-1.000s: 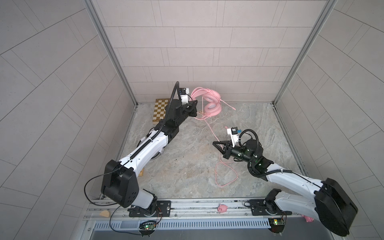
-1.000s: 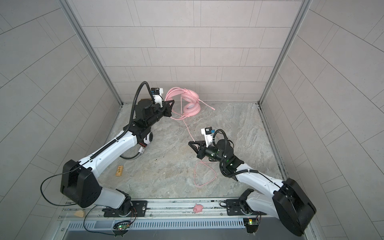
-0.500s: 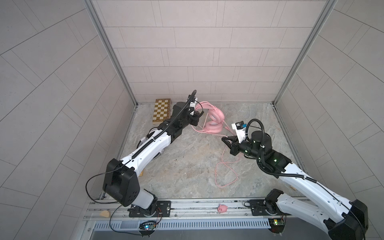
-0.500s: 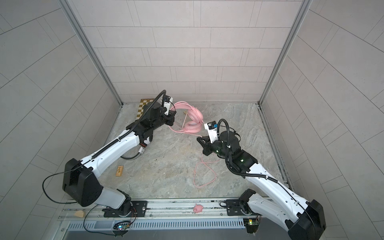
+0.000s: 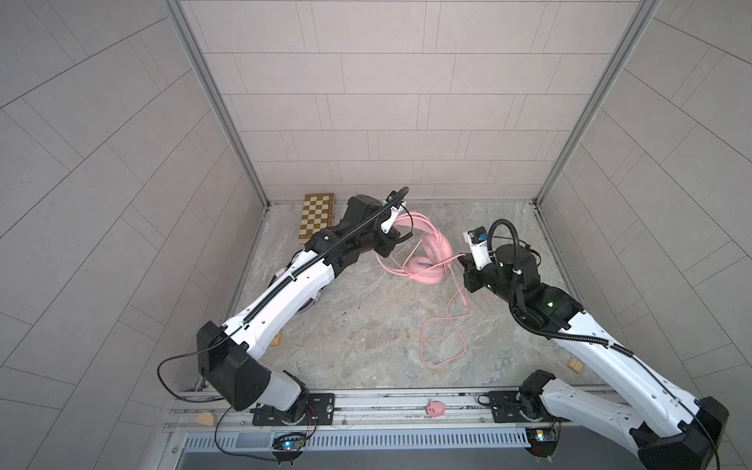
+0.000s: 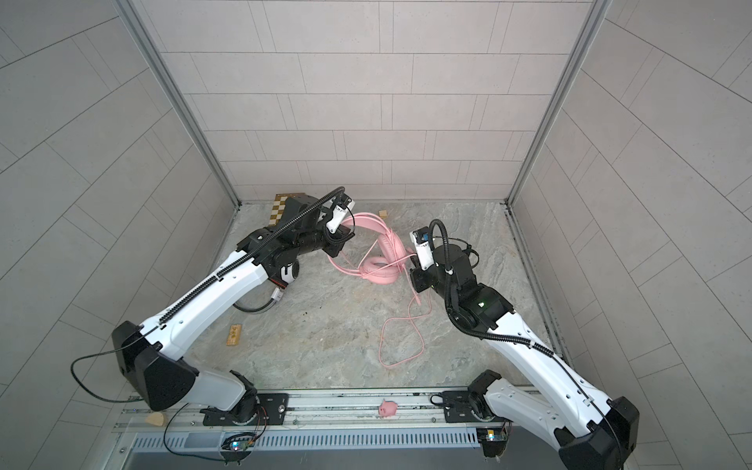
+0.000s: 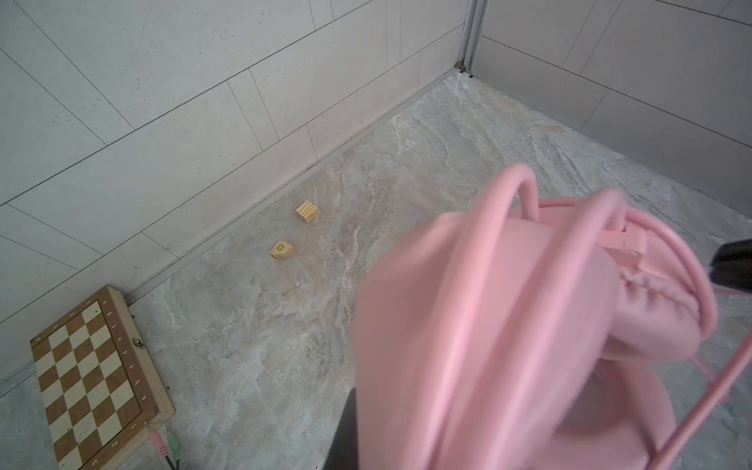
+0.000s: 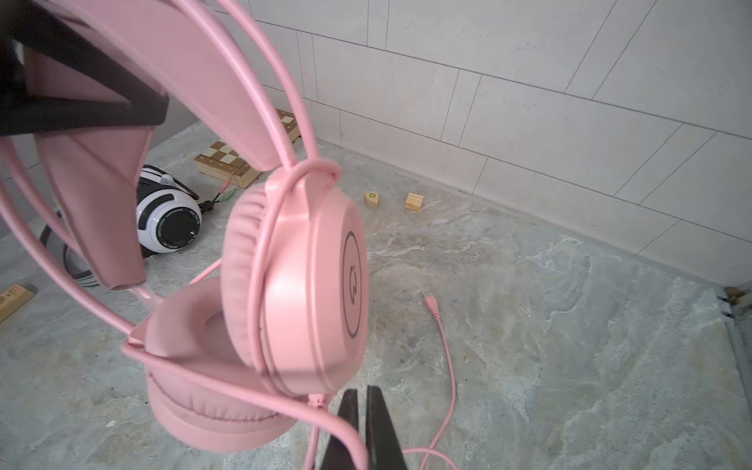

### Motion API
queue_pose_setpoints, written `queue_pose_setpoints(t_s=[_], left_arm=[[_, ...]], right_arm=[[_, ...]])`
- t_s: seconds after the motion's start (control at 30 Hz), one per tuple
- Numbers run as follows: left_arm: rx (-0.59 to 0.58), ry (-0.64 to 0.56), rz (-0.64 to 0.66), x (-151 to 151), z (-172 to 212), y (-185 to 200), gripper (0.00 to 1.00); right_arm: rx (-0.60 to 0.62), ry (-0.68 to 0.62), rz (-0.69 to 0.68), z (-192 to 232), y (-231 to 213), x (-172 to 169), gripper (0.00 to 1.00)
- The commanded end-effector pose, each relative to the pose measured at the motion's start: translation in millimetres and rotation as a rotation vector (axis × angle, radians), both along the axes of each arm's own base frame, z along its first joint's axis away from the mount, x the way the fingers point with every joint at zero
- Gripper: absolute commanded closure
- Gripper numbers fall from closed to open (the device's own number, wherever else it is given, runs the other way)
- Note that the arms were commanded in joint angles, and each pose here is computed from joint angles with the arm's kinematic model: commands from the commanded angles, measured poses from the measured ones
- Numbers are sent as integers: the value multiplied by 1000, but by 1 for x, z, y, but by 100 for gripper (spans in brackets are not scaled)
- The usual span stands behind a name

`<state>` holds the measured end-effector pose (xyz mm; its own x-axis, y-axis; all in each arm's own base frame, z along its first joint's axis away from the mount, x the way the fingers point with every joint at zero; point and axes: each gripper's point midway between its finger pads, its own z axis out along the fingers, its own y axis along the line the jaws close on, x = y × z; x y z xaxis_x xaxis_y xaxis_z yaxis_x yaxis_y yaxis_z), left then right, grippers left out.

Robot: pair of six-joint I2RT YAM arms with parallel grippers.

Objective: Wrap the headphones

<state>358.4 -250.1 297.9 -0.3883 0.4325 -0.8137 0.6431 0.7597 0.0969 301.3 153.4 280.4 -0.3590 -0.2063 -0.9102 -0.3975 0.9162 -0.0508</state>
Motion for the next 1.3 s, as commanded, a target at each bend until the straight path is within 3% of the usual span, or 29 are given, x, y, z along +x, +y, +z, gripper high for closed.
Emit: queue_pose_setpoints(t_s=[0.0,0.3,0.53,0.77,1.27], left_arm=[[255,148,-91,-40,-47,35,100],[266,208,-198,-61,-67,24,100],[281,234,-216,-65,-76,21,100],[305,225,-182,-61,-78,28,100],[287,122,-109,-57,-59,40,100]], right_arm=[[-69,-168,-240,47,-47,22,100],[-99,-238,-246,72,-36,48,100],[-63,-301,-198,97,-25,50,99],[-36,-330,-191,101,-29,40,99],[-67,-362,-355,92,-66,27,96]])
